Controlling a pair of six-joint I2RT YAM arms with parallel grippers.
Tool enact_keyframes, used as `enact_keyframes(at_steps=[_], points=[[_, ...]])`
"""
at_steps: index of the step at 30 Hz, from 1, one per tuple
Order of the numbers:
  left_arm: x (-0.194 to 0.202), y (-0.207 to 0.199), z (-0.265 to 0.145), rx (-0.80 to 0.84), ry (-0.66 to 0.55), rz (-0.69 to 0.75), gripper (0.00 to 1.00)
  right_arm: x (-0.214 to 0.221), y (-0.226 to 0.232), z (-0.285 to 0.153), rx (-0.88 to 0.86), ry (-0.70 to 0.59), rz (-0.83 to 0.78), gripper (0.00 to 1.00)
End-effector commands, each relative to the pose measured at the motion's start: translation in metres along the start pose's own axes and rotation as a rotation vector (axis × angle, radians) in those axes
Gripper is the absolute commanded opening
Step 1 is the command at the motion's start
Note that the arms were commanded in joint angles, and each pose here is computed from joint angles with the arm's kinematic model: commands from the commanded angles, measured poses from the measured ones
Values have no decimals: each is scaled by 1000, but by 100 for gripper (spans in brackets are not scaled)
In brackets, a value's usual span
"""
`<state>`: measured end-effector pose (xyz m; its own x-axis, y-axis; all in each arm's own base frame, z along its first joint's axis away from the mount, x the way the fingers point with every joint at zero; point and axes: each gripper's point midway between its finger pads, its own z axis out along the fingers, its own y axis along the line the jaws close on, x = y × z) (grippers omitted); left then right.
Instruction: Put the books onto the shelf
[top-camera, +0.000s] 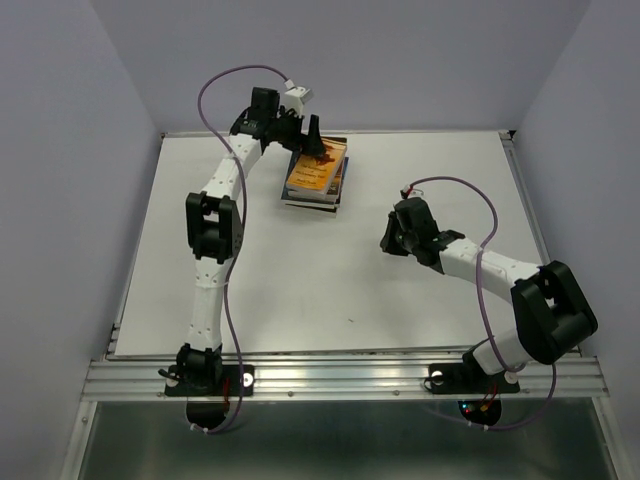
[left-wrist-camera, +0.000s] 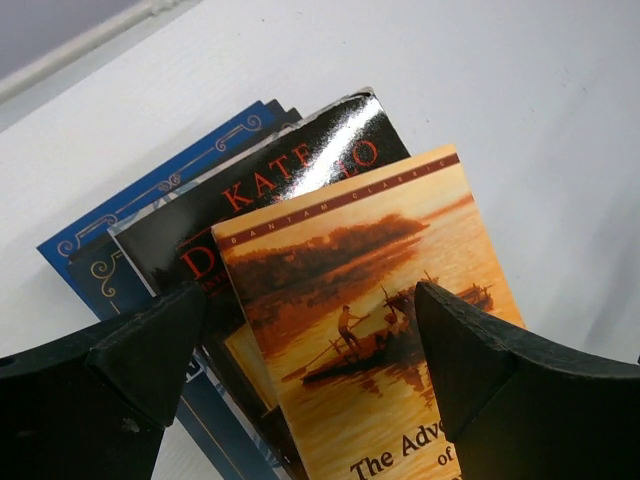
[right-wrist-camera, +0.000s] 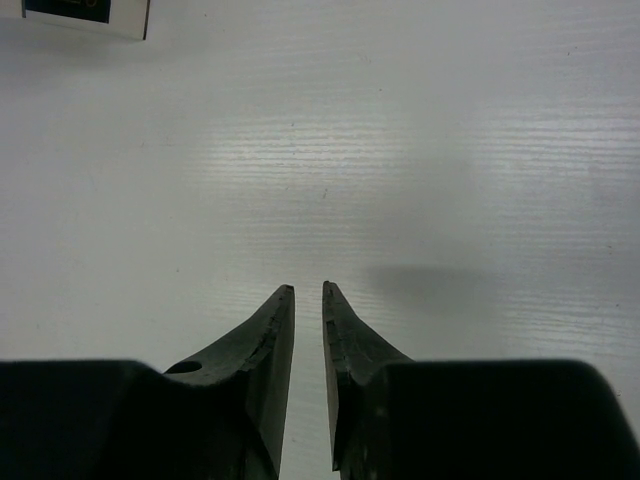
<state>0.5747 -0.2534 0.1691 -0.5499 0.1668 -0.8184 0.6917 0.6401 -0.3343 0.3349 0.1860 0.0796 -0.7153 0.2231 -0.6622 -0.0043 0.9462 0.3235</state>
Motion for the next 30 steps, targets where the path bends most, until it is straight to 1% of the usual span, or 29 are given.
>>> enact_keyframes(at_steps=[1,4,5,7,8,9,10,11,13,14,15,16,17,20,21,23,24,26,27,28,29,30], points=[[-58,2,-16,-75,-154,64,99,-23,11,-7,-30,-57,24,24],[-69,2,-25,-113,-179,40,99,-22,10,-7,-25,-55,23,25],[-74,0,-31,-131,-187,38,99,-22,9,-7,-20,-55,27,29],[-81,4,-39,-186,-208,-12,99,-23,8,-8,-16,-59,34,33],[-86,6,-45,-218,-220,-23,99,-24,8,-8,-11,-66,39,36],[-99,7,-61,-279,-251,-32,99,-29,7,-11,-3,-84,44,48],[-105,5,-70,-297,-267,-37,99,-30,5,-12,7,-91,48,53],[-120,2,-91,-350,-306,-33,99,-38,3,-16,23,-122,57,72],[-130,-5,-111,-384,-337,-48,99,-45,0,-22,42,-151,65,96],[-133,-10,-120,-393,-349,-71,99,-49,-5,-24,57,-164,77,100],[-137,-17,-142,-421,-374,-92,99,-55,-8,-29,74,-194,83,100],[-139,-22,-154,-432,-386,-101,99,-59,-9,-32,83,-207,87,100],[-137,-28,-177,-476,-410,-128,99,-62,-14,-38,107,-224,95,100],[-122,-30,-213,-599,-459,-194,99,-64,-25,-46,160,-242,94,100],[-104,-26,-238,-702,-510,-259,99,-65,-32,-50,192,-257,93,100],[-80,-24,-259,-788,-549,-331,99,-68,-36,-59,200,-280,79,100],[-50,-22,-276,-864,-586,-413,99,-68,-39,-66,206,-293,82,100],[-21,-22,-289,-919,-622,-498,99,-68,-42,-72,209,-308,88,100],[14,-21,-297,-967,-619,-540,99,-70,-48,-75,234,-325,96,100],[26,-24,-298,-961,-637,-573,99,-70,-52,-78,254,-335,102,100],[50,-26,-305,-982,-648,-590,99,-75,-57,-86,275,-369,109,100],[69,-21,-296,-992,-615,-615,99,-77,-61,-89,291,-386,113,100]])
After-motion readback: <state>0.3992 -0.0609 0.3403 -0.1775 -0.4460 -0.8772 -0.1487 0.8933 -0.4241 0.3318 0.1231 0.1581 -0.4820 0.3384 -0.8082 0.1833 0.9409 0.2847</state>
